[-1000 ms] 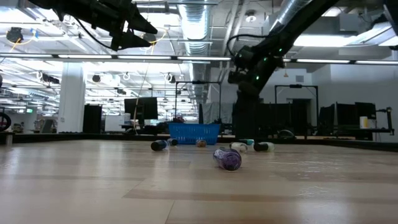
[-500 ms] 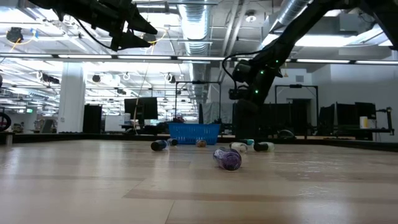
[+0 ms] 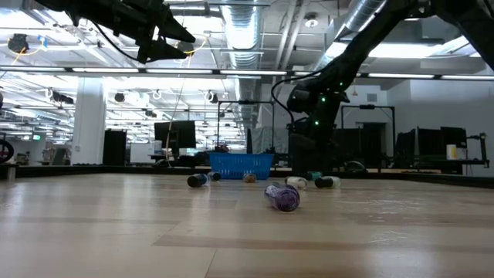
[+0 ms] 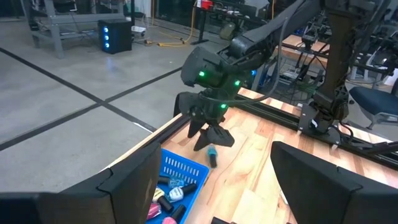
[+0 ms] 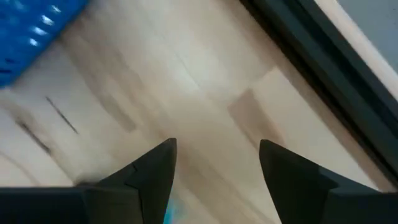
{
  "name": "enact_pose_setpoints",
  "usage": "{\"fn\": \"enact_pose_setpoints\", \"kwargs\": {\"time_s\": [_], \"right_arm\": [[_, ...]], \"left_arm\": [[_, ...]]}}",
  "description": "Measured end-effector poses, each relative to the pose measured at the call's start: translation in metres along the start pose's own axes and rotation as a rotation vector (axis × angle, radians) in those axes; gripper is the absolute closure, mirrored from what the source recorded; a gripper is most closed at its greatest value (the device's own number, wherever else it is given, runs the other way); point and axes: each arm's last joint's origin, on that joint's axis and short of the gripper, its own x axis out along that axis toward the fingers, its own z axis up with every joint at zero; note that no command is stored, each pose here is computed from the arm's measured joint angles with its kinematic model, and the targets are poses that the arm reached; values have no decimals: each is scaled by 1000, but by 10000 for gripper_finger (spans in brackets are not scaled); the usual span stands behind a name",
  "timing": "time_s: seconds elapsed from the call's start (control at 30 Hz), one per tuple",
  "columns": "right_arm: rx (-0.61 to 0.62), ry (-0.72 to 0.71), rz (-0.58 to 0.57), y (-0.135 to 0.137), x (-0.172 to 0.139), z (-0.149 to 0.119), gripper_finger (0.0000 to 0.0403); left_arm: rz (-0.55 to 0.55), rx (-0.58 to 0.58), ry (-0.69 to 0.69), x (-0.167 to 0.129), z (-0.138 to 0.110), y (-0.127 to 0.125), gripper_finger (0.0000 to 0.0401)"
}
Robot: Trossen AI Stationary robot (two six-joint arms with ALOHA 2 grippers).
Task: Pick & Place Nail Polish
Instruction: Put the light blue nail polish bottle into the blue basket
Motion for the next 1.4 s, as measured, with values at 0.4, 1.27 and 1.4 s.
{"fn": "enact_pose_setpoints", "kwargs": {"time_s": [0.4,1.27,1.4], "right_arm": [[-90,149,36,36,-4,-15,198],[-121,220,12,43,-47,-27,147],[-133,262,13,45,-44,-35,147]], "left_arm": [[0,-1,0,0,0,0,103],[0,1,0,0,0,0,103],[0,0,0,0,0,0,103]]}}
